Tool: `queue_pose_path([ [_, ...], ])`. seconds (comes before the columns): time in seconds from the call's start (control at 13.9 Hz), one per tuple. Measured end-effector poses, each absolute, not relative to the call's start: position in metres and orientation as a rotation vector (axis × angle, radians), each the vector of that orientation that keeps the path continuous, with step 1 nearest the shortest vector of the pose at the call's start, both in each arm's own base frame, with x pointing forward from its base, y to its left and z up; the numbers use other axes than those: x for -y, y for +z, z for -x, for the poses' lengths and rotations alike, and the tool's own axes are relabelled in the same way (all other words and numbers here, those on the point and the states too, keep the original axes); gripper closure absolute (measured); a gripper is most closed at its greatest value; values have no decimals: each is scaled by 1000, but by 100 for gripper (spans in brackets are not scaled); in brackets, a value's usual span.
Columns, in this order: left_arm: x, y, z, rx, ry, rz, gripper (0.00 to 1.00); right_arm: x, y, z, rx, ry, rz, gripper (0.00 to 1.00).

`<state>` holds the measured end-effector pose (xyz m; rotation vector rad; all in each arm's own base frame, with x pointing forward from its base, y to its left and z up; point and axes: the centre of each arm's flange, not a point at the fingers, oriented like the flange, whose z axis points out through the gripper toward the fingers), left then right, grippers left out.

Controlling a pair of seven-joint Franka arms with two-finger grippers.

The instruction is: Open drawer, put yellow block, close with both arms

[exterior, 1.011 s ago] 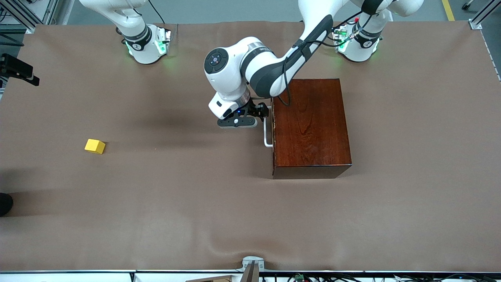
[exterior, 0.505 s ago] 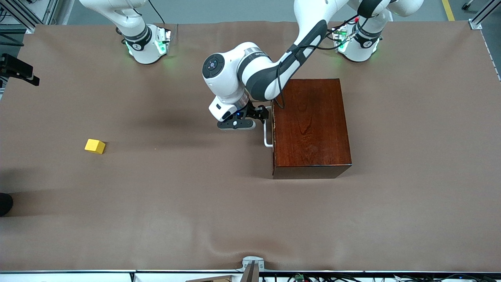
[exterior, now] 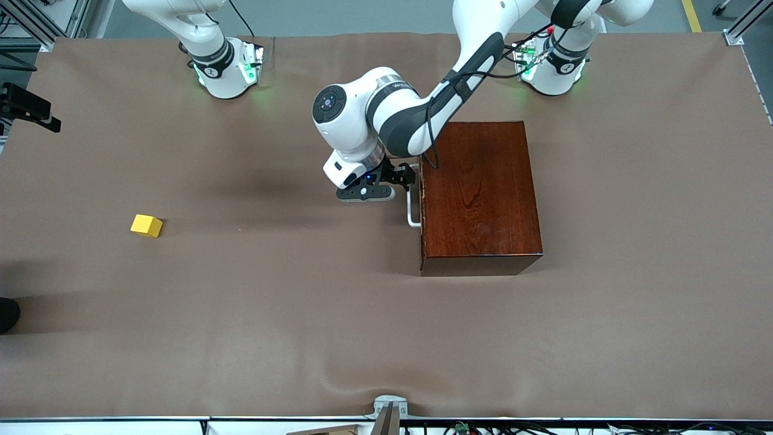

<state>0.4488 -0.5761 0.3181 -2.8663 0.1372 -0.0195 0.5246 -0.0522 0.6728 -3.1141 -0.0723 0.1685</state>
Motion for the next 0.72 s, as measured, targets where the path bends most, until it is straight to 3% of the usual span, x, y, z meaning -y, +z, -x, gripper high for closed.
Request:
queue_pose_path([
  [0.72,574,299,-449,-45,-7,2848,0,52,673,-525,72,169,3114,0],
])
